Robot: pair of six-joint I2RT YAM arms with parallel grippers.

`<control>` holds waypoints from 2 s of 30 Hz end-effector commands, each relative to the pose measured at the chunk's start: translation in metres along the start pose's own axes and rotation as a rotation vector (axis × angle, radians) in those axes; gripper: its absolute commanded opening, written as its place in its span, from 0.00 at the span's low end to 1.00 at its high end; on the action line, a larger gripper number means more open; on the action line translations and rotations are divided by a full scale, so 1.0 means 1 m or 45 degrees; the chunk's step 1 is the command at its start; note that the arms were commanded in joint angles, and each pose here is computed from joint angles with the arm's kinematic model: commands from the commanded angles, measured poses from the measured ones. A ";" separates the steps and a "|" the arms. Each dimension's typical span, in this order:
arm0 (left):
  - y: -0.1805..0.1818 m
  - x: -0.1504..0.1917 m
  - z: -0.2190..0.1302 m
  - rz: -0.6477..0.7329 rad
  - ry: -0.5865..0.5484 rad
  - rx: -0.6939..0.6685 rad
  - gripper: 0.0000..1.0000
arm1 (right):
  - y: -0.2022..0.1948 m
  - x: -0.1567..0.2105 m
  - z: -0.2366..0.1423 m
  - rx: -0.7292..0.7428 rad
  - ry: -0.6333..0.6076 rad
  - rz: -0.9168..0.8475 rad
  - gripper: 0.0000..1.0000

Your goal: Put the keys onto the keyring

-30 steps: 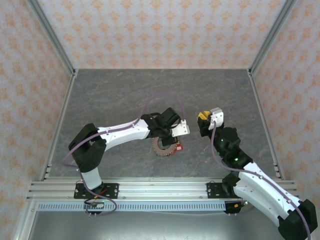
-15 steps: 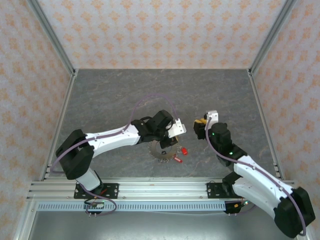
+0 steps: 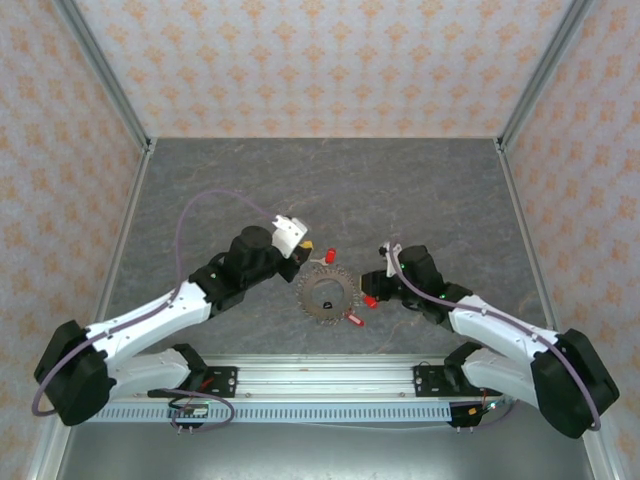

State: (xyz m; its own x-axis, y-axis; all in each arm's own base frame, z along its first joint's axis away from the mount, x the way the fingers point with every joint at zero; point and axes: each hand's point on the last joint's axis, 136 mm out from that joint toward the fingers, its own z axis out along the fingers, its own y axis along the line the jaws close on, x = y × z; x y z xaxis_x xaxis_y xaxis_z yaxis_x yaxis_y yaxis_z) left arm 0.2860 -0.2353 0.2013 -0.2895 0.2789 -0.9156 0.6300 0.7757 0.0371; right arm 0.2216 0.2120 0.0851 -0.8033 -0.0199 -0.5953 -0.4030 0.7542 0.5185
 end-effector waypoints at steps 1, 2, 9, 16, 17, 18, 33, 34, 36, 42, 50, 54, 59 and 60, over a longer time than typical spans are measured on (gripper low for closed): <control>0.030 -0.011 -0.014 -0.095 -0.117 -0.212 0.16 | 0.017 0.008 0.006 -0.072 0.093 0.012 0.26; 0.033 -0.010 -0.017 -0.110 -0.127 -0.234 0.15 | 0.022 0.011 0.009 -0.093 0.120 0.001 0.26; 0.043 -0.002 -0.027 -0.161 -0.146 -0.306 0.14 | 0.033 0.028 0.030 -0.124 0.251 -0.058 0.24; 0.056 -0.001 -0.039 -0.172 -0.175 -0.400 0.13 | 0.024 0.042 0.038 -0.075 0.279 -0.073 0.23; 0.057 -0.001 -0.040 -0.176 -0.179 -0.409 0.14 | 0.021 0.043 0.039 -0.064 0.282 -0.068 0.23; 0.059 -0.001 -0.042 -0.183 -0.187 -0.421 0.14 | 0.020 0.044 0.041 -0.061 0.283 -0.065 0.23; 0.075 0.001 -0.055 -0.277 -0.228 -0.537 0.17 | 0.056 0.029 0.054 -0.182 0.227 -0.274 0.23; 0.077 0.002 -0.056 -0.288 -0.231 -0.549 0.17 | 0.055 0.014 0.049 -0.135 0.138 -0.292 0.24; 0.079 0.001 -0.057 -0.308 -0.239 -0.563 0.23 | 0.045 -0.017 0.032 -0.002 -0.056 -0.348 0.25; 0.087 0.000 -0.063 -0.344 -0.251 -0.611 0.59 | 0.023 -0.113 -0.062 0.425 -0.711 -0.607 0.41; 0.105 0.003 -0.072 -0.334 -0.229 -0.730 0.67 | -0.063 -0.157 -0.132 0.987 -0.914 -0.507 0.46; 0.120 0.012 -0.082 -0.338 -0.196 -0.793 0.69 | -0.108 -0.146 -0.133 1.074 -0.873 -0.379 0.48; 0.142 0.029 -0.097 -0.365 -0.163 -0.876 0.72 | -0.144 -0.137 -0.116 1.089 -0.774 -0.279 0.48; 0.146 0.033 -0.099 -0.378 -0.158 -0.891 0.73 | -0.149 -0.137 -0.110 1.096 -0.749 -0.273 0.48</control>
State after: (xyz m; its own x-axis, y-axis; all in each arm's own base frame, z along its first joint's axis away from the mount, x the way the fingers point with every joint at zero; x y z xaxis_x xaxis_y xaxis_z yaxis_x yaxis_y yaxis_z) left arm 0.3011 -0.0733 0.2314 -0.2247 -0.0448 -0.9734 -0.0297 0.9988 -0.0391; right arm 0.3339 0.0270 0.1597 -0.3269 -0.0975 -0.9400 0.1231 0.9818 -0.1446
